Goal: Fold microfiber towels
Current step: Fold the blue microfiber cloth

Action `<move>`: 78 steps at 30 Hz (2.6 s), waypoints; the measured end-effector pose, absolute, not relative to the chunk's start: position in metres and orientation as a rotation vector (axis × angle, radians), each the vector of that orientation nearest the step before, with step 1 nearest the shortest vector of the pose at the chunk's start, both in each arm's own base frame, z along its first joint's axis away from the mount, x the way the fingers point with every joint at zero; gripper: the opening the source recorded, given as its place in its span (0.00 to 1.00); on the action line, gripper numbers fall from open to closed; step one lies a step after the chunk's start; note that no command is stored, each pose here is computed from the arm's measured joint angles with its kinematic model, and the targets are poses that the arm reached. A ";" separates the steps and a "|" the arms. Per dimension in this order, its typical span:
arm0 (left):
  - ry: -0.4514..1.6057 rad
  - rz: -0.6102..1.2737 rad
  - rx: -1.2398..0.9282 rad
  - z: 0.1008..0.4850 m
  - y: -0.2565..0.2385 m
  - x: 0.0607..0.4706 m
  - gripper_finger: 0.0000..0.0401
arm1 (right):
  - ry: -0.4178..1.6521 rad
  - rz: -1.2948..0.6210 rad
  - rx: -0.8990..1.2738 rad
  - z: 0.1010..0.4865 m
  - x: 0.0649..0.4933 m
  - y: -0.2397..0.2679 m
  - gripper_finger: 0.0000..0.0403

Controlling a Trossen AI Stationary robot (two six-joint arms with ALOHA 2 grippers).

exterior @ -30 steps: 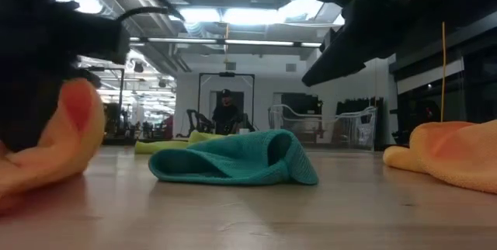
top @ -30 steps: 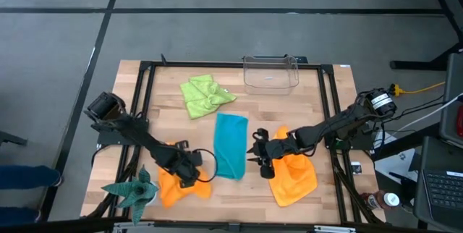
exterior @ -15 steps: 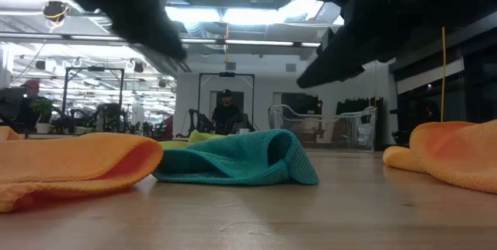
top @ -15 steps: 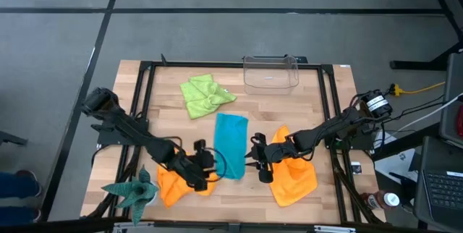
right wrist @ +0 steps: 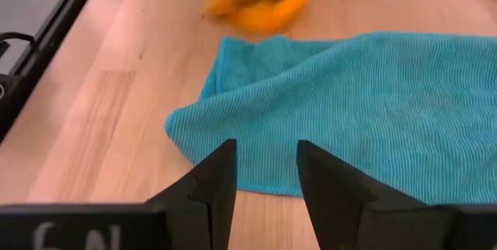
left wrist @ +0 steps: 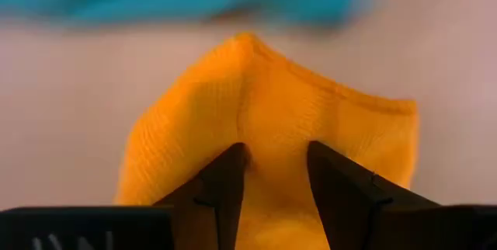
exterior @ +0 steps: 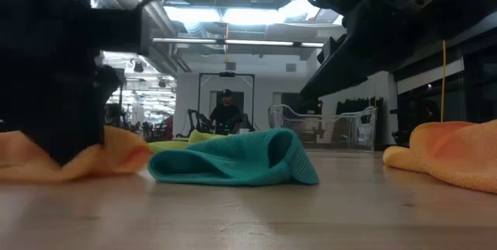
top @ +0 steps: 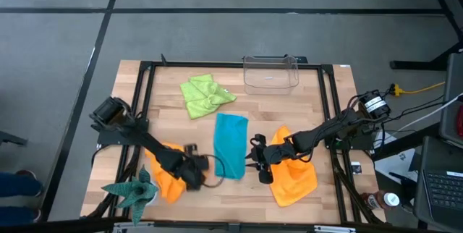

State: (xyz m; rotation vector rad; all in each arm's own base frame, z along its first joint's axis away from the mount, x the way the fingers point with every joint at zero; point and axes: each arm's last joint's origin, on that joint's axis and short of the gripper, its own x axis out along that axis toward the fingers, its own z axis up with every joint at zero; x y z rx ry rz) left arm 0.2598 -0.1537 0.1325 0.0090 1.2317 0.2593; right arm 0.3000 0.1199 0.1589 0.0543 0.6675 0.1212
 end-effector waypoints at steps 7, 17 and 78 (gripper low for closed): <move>1.316 0.638 0.200 0.156 -0.104 0.238 0.34 | 0.667 0.121 0.054 0.159 0.300 0.120 0.34; 0.871 0.160 0.012 0.184 -0.150 0.276 0.34 | 0.647 0.125 0.061 0.160 0.302 0.121 0.34; 0.781 -0.104 0.069 0.169 -0.187 0.312 0.00 | 0.766 0.190 0.094 0.166 0.331 0.167 0.02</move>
